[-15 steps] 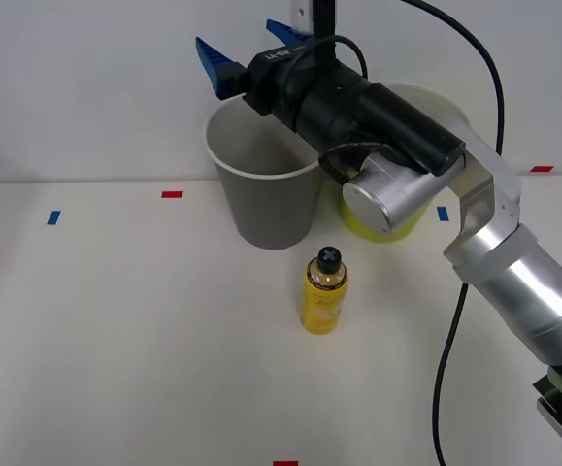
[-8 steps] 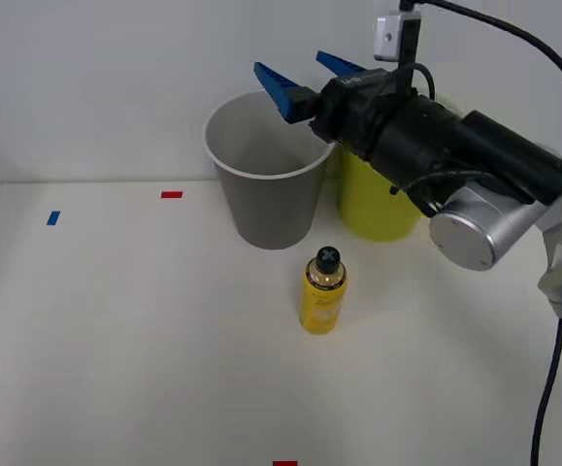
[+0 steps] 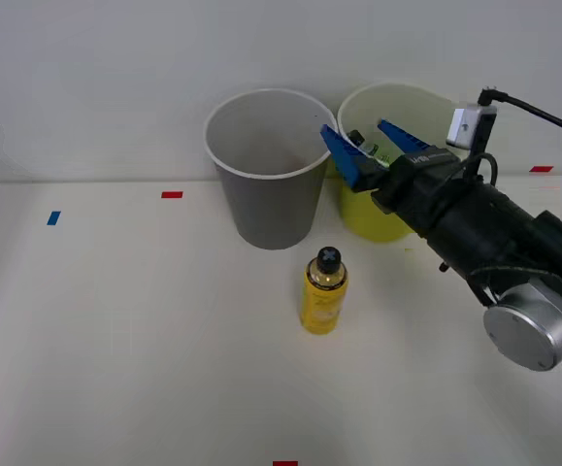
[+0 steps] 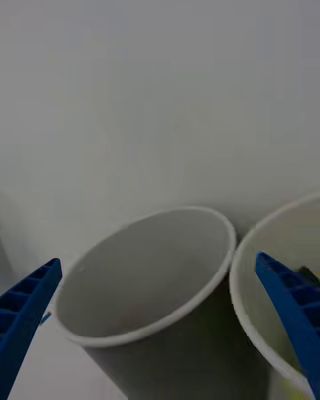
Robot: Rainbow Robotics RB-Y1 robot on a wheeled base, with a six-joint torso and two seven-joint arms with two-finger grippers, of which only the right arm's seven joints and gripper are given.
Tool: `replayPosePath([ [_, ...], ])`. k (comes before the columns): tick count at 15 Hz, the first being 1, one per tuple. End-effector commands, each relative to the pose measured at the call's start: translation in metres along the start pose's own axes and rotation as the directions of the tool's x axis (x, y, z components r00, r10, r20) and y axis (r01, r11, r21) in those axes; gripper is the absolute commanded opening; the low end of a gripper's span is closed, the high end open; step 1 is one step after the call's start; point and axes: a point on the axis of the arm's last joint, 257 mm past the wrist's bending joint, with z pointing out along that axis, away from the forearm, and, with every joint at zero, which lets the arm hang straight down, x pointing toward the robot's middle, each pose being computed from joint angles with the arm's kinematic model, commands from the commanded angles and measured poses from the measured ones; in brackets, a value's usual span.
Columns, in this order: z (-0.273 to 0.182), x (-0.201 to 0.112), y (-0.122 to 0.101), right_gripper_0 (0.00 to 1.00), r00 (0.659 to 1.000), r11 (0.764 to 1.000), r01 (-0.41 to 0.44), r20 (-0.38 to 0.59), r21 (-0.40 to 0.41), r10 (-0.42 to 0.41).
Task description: Put cans in the gray bin, plastic bottles in the light green bin
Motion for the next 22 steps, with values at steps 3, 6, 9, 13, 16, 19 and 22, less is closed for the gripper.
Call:
replayPosePath([
  [3,-0.064,0.014,-0.025,1.0,0.995,0.993,0.083,-0.058,0.086,-0.079],
  [6,-0.101,0.027,-0.025,1.0,0.992,0.988,0.088,-0.097,0.128,-0.076],
  [9,-0.128,0.045,-0.03,1.0,0.988,0.981,0.09,-0.141,0.171,-0.066],
  [13,-0.166,0.073,-0.047,1.0,0.978,0.965,0.094,-0.205,0.244,-0.044],
  [16,-0.201,0.095,-0.063,1.0,0.959,0.946,0.123,-0.28,0.301,-0.036],
  [19,-0.235,0.11,-0.077,1.0,0.942,0.922,0.151,-0.336,0.357,-0.024],
  [22,-0.265,0.114,-0.091,1.0,0.926,0.891,0.202,-0.375,0.406,-0.039],
])
